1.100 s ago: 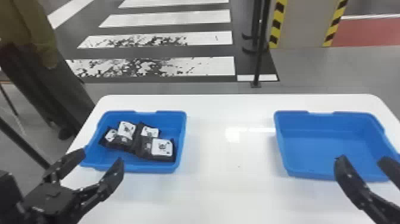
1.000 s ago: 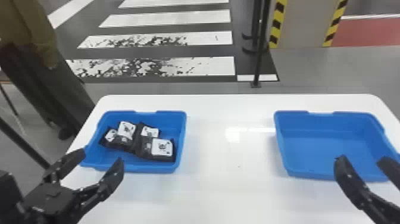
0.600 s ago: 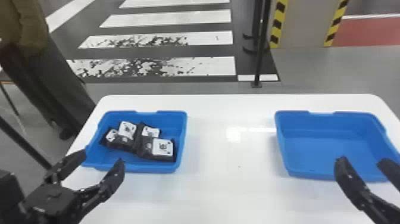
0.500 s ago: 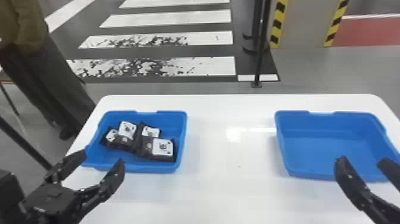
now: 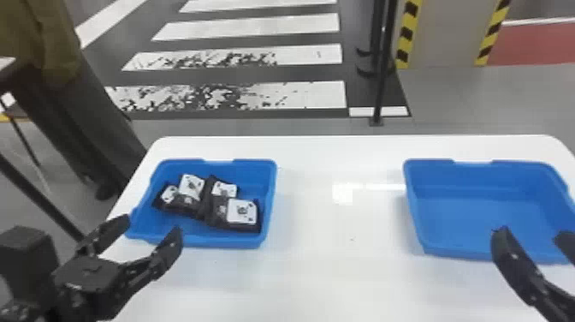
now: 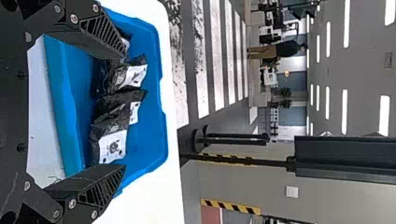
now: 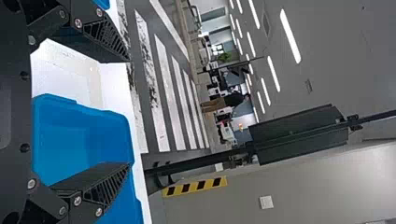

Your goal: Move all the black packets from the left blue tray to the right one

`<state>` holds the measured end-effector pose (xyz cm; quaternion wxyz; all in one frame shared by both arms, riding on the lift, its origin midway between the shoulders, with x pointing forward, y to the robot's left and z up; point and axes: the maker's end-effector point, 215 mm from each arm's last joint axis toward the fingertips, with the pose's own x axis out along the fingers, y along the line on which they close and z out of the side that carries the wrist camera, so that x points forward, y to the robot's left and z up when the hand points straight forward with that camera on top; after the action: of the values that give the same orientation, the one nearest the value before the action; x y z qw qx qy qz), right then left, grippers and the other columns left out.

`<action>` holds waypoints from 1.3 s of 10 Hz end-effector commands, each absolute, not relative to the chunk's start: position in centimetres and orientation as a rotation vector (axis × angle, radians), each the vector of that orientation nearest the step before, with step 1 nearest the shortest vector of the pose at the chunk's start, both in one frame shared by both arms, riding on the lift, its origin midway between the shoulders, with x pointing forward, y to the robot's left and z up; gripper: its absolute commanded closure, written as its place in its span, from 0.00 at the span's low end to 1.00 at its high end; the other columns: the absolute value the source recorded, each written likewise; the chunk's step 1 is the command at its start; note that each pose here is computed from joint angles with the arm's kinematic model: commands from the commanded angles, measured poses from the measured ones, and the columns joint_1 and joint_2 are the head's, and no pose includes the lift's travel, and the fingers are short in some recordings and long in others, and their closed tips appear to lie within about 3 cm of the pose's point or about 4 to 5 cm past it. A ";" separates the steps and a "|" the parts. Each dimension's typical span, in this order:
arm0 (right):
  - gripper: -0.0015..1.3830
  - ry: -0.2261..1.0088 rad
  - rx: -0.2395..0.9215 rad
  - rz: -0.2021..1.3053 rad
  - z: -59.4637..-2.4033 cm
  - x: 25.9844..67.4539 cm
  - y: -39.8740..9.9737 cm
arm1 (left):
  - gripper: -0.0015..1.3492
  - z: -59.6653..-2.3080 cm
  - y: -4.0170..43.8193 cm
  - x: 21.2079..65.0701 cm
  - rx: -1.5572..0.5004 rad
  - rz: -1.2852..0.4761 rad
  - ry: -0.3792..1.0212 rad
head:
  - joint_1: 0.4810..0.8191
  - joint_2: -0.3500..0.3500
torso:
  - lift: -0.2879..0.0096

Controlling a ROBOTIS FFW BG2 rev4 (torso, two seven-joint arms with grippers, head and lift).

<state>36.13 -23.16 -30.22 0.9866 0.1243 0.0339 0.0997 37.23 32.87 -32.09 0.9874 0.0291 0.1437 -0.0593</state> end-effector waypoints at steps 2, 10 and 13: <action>0.18 0.069 0.257 0.205 -30.4 36.2 -23.1 | 0.16 -33.8 33.9 41.1 0.045 -0.102 0.316 | 0.63 0.72 | 0.50; 0.18 0.074 0.268 0.207 -30.7 36.1 -23.1 | 0.16 -40.1 28.6 48.9 -0.120 -0.220 0.523 | 0.63 0.63 | 0.50; 0.18 0.079 0.277 0.208 -31.0 36.1 -23.1 | 0.16 -41.6 28.2 50.3 -0.122 -0.224 0.568 | 0.63 0.61 | 0.50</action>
<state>36.09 -23.03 -30.98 0.9843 0.1377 0.0388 0.1036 49.98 28.35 -41.38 0.9530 -0.0605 0.2762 -0.1087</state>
